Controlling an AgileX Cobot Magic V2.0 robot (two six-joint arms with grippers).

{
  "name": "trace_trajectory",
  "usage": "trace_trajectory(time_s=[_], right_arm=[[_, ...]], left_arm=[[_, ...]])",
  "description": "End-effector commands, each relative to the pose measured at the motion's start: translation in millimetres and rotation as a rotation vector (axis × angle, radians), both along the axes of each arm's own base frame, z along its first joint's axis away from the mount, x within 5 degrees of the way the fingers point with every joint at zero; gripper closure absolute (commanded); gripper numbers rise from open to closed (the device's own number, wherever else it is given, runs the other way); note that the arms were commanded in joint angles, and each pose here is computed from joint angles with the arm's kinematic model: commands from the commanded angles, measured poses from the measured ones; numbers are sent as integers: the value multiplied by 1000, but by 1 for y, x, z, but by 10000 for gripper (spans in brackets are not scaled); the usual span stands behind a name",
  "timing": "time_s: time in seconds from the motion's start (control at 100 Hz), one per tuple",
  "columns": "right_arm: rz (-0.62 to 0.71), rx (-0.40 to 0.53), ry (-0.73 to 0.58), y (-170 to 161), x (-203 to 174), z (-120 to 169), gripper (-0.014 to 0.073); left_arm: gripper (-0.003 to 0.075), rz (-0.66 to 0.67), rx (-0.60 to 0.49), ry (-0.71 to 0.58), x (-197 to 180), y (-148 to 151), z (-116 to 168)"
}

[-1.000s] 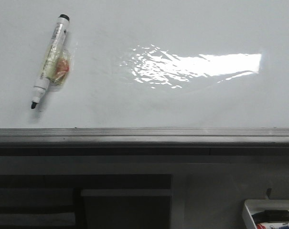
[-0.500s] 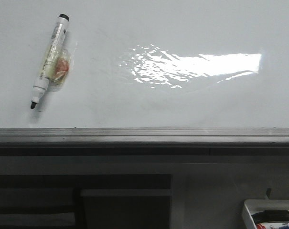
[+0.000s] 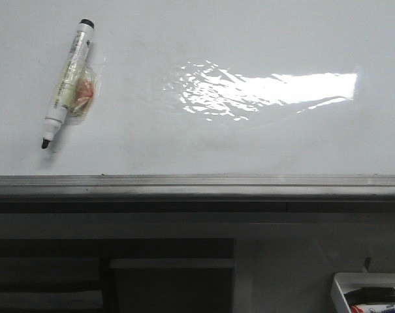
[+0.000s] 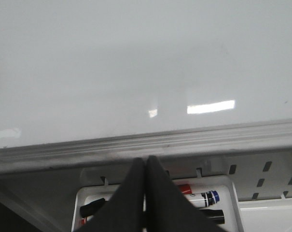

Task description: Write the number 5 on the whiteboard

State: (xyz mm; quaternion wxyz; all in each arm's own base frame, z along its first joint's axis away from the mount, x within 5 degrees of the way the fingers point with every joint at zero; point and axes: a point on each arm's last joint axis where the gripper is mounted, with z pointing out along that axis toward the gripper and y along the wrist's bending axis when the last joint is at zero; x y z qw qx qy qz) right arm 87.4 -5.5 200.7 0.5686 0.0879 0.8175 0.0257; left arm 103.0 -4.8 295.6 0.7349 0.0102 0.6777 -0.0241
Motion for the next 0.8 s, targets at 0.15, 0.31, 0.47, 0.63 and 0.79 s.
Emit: trace_trajectory(time_s=[0.15,0.31,0.47,0.63,0.79], right_arm=[[-31,-22,-120,-4,6,19,656],[-34,-24,-133,-4,6,20,656],[-35,-24,-136,-4,6,20,656],[-25,-19,-101,-3,5,17,656],[-27,-20,-107,-3,5,18,656]], left_arm=[[269,-154,7,-75,25,-20,10],[269,-371,9,-35,33,-54,2],[269,-537,4,94,36,-85,-16],[269,-575,-1,210,45,-102,-35],[269,-567,2,279,56,-110,-51]])
